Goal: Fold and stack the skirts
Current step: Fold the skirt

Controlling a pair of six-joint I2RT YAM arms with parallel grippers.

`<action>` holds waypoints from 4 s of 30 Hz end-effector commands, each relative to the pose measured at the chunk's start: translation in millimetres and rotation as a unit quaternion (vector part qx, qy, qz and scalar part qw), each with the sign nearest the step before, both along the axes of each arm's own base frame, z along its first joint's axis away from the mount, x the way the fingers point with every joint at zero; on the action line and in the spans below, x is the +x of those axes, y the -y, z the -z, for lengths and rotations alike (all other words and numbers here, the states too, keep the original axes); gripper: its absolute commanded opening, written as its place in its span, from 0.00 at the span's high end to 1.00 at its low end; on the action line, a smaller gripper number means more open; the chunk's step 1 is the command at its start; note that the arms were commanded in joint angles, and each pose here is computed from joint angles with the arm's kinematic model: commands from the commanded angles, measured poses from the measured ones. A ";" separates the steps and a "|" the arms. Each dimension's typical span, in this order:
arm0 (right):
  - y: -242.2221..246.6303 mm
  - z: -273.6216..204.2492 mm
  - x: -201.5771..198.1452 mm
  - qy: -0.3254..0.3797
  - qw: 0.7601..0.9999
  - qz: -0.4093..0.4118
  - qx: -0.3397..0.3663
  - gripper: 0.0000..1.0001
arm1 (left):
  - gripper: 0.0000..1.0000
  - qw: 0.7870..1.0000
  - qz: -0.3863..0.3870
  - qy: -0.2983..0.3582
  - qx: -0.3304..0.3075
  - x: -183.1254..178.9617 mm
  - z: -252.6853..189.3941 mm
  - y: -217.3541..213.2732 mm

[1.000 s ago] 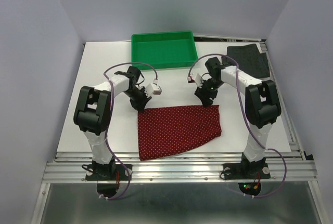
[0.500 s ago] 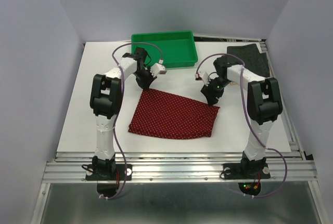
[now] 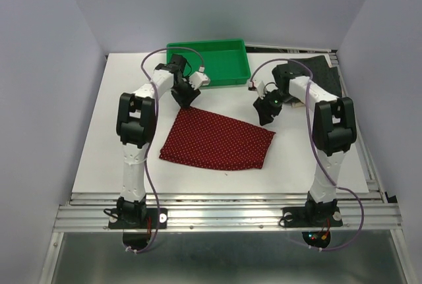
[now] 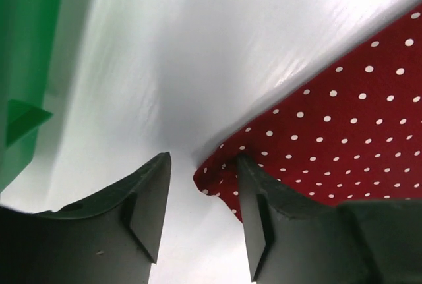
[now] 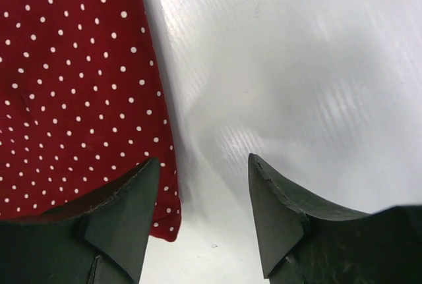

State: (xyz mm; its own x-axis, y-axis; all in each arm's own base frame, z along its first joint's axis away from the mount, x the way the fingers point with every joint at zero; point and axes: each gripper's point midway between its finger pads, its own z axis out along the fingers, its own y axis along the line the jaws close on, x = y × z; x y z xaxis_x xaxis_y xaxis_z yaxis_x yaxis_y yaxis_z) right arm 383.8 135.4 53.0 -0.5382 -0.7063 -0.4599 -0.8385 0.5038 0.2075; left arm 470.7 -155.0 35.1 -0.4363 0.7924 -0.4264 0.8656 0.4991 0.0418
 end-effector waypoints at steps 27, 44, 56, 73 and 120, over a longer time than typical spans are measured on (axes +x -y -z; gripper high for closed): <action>11.0 27.3 -103.8 -0.078 0.996 -0.009 -0.037 0.44 | 0.59 1.000 -0.025 0.011 0.010 -143.4 5.2 -47.3; -80.4 6.6 -178.8 -0.207 0.975 0.001 0.080 0.43 | 0.60 0.996 -0.068 0.047 -0.029 15.6 -5.3 4.6; -108.0 -37.9 -176.2 -0.234 0.965 0.024 0.115 0.36 | 0.40 0.974 -0.061 0.189 -0.110 -76.3 -165.7 1.9; -127.9 -60.4 -86.6 -0.180 0.963 0.100 0.172 0.41 | 0.27 0.970 0.139 0.194 -0.044 -294.0 -80.5 111.2; -117.3 -17.7 -150.4 -0.240 0.954 -0.017 0.182 0.39 | 1.00 0.939 0.322 0.073 -0.093 -402.2 -86.0 184.5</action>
